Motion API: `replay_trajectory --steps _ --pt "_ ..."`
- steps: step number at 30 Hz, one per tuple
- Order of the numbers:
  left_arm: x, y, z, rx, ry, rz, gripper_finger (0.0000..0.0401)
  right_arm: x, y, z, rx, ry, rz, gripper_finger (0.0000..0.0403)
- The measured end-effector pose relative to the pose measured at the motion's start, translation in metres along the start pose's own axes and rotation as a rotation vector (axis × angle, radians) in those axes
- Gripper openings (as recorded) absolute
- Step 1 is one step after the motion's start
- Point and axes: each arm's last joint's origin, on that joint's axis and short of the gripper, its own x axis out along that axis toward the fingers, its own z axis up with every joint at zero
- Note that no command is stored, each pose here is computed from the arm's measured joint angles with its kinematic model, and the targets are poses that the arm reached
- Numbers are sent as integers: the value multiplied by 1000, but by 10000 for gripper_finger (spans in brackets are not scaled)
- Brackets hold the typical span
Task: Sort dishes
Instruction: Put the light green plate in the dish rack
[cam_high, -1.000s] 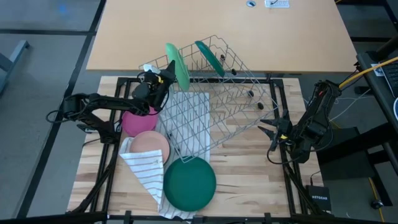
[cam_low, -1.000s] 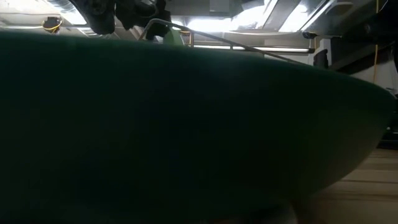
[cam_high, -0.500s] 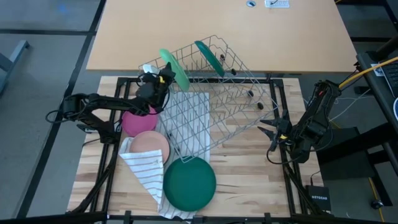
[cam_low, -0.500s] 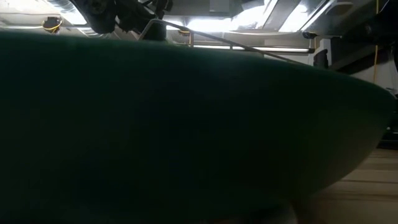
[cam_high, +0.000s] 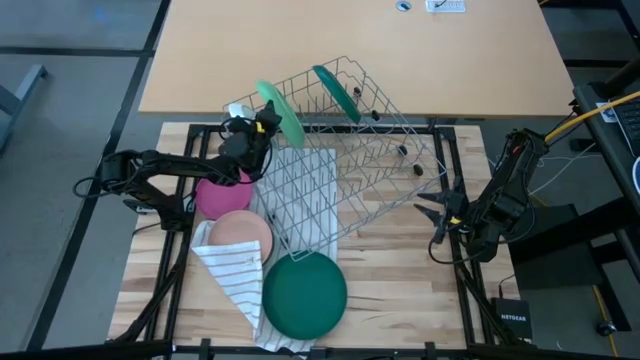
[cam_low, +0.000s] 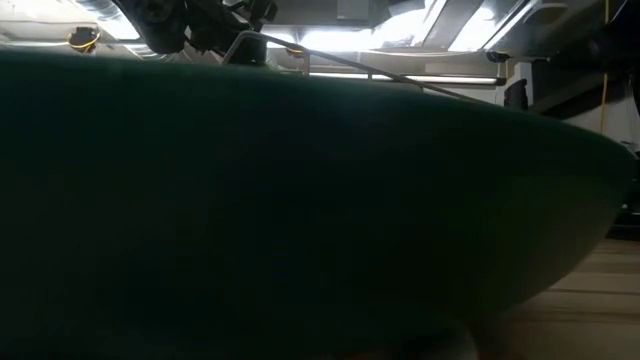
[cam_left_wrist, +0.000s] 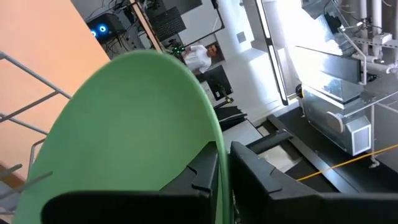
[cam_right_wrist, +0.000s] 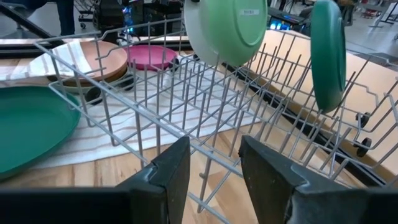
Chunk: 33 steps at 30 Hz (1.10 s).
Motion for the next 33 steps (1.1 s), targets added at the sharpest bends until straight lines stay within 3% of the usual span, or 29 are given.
replay_trajectory --steps 14,33 --pt "4 1 3 17 -19 5 89 0 1 0 7 21 15 145" --pt "25 9 15 -18 -87 23 114 0 1 0 12 27 19 145"
